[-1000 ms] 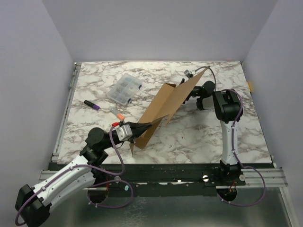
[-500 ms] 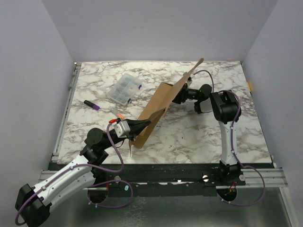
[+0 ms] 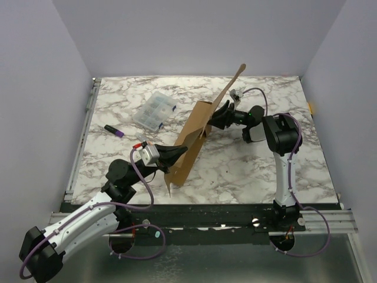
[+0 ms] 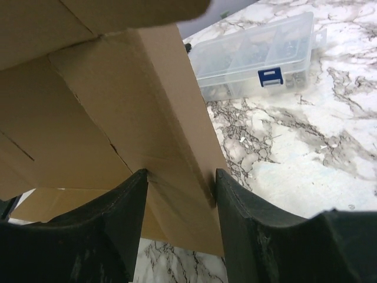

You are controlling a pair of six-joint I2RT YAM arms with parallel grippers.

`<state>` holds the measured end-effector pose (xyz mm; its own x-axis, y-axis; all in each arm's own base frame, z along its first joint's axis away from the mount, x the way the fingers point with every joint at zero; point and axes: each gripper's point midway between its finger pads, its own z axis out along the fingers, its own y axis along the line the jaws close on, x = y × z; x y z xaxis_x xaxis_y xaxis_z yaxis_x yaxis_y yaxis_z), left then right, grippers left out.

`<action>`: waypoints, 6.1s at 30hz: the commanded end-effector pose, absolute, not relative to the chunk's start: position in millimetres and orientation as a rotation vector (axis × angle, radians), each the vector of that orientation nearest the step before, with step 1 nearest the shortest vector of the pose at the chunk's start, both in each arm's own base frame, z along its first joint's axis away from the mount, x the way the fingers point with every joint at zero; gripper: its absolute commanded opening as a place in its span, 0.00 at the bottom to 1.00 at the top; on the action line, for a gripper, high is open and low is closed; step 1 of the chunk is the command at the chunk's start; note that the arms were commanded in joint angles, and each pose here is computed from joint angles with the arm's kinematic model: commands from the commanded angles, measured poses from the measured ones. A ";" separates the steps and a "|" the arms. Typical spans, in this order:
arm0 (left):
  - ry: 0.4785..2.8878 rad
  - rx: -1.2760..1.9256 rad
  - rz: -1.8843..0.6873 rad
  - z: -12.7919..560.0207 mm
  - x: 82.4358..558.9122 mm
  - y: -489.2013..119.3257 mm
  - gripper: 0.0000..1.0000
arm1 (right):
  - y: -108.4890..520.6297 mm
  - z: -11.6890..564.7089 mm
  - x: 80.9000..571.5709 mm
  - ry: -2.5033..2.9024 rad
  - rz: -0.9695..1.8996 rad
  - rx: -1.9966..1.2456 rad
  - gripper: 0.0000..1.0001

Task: Fold the paper box
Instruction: Fold the paper box at the center of the board.

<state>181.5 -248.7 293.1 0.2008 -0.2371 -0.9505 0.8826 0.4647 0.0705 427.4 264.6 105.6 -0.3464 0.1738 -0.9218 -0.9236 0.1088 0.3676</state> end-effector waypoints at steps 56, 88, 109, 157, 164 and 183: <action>1.278 0.376 -1.101 292.9 190.9 -237.6 0.60 | 204.9 159.2 380.6 1.950 0.745 -1.072 0.00; 1.560 0.177 -0.741 242.6 186.3 -150.6 0.82 | 104.6 37.3 317.8 2.611 0.333 -1.266 0.37; 1.537 0.172 -0.778 245.9 182.4 -152.2 0.82 | 77.3 35.8 344.2 2.418 -0.010 -1.138 0.20; 1.869 0.094 -0.640 150.5 257.3 -203.3 0.84 | 108.4 219.6 296.4 1.552 0.930 -1.150 0.96; 1.951 0.061 -0.748 148.0 307.2 -207.8 0.70 | 174.0 154.1 259.8 1.478 0.978 -1.646 0.98; 2.086 0.068 -0.578 79.1 377.7 -218.5 0.07 | 206.8 72.3 227.1 1.581 0.968 -1.863 0.73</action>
